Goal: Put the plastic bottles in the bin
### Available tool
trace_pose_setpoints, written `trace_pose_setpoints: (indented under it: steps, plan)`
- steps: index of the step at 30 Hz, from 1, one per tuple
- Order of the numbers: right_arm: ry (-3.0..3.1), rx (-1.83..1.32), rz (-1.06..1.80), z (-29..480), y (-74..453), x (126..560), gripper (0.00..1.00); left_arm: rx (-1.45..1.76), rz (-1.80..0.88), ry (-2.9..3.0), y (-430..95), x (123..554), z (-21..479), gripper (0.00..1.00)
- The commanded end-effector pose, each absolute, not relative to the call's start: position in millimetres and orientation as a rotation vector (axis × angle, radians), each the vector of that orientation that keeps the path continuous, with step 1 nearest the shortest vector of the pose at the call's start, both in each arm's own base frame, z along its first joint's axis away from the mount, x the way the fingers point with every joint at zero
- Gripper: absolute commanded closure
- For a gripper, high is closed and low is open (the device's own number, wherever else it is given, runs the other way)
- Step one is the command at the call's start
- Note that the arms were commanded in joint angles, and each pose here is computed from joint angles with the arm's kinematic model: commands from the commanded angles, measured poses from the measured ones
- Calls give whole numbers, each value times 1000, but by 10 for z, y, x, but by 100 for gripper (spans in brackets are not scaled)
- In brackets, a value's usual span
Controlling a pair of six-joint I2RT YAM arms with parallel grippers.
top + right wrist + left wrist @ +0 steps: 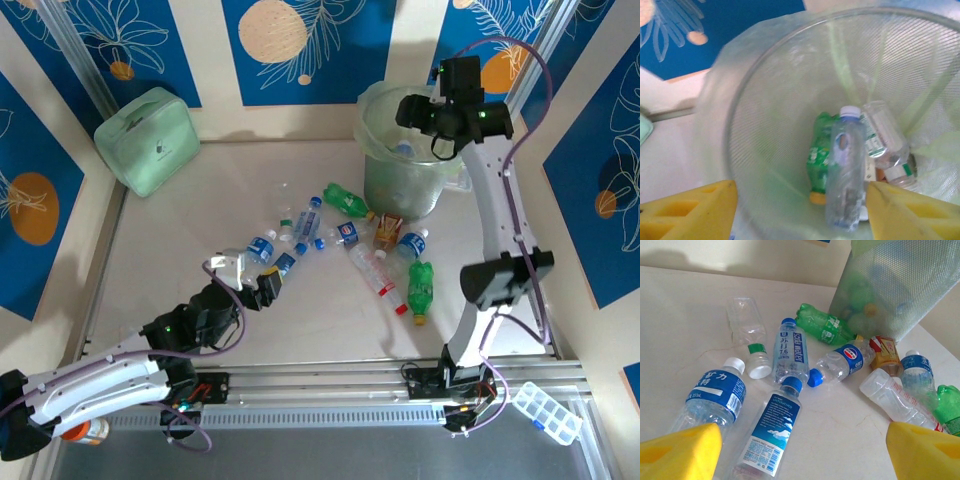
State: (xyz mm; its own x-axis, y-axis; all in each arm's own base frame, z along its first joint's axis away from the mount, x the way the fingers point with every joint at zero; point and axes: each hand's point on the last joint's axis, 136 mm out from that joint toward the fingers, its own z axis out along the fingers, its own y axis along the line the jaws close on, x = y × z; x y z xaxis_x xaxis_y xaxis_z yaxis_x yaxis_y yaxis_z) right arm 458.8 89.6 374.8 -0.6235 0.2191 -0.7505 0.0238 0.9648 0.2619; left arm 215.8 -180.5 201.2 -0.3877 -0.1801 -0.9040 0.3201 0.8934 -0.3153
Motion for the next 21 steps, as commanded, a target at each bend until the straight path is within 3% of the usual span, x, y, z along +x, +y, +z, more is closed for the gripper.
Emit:
trace_pose_setpoints:
  steps: [1,8,14,21]
  plan:
    - [2098,58,279,4019,1166,4314,32,76,-531,1881,-1777,2188,2089,15]
    - [2051,-163,340,3781,1661,3488,36,82,-507,1885,-1782,2209,2053,15]
    - [2161,-313,308,2993,1875,2941,37,86,-491,1895,-1795,2226,2011,15]
    - [2397,-422,85,1931,1855,2686,34,85,-477,1895,-1787,2237,1993,15]
